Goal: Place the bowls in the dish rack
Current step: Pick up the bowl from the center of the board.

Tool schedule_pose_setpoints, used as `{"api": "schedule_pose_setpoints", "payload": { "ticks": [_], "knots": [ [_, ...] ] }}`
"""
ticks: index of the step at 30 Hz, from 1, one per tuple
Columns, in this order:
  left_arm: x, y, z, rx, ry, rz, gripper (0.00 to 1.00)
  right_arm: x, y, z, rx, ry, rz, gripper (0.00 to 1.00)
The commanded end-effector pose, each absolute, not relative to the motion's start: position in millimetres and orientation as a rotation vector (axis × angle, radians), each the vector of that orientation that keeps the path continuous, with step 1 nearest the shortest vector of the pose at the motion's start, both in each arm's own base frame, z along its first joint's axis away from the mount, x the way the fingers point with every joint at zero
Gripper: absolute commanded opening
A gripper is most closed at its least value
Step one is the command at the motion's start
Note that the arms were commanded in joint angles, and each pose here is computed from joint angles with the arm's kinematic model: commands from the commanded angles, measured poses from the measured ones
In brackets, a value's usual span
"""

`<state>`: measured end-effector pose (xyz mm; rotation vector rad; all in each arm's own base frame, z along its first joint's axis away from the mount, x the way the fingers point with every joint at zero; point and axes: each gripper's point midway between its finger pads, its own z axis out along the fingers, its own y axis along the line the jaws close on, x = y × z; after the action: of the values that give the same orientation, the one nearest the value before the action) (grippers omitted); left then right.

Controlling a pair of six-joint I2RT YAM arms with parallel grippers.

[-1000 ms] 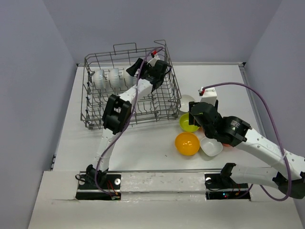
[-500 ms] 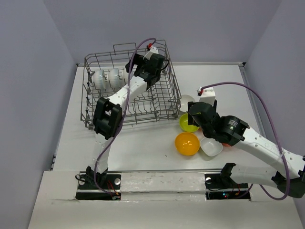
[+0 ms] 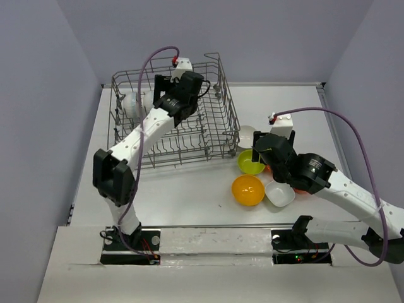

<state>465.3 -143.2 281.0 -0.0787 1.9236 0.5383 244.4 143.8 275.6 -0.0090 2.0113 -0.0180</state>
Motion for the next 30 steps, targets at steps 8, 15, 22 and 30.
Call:
{"api": "schedule_pose_setpoints", "payload": {
  "ticks": [8, 15, 22, 30],
  "knots": [
    [345, -152, 337, -0.180, 1.843, 0.066, 0.99, 235, 68, 309, 0.306, 1.809, -0.167, 0.75],
    [308, -138, 348, -0.119, 1.838, 0.014, 0.99, 258, 36, 277, 0.414, 1.885, -0.332, 0.79],
    [289, -136, 353, -0.056, 1.805, -0.094, 0.99, 286, 23, 255, 0.467, 1.975, -0.276, 0.80],
    [278, -129, 329, -0.001, 1.783, -0.106, 0.99, 302, 30, 228, 0.517, 2.079, -0.106, 0.80]
  ]
}}
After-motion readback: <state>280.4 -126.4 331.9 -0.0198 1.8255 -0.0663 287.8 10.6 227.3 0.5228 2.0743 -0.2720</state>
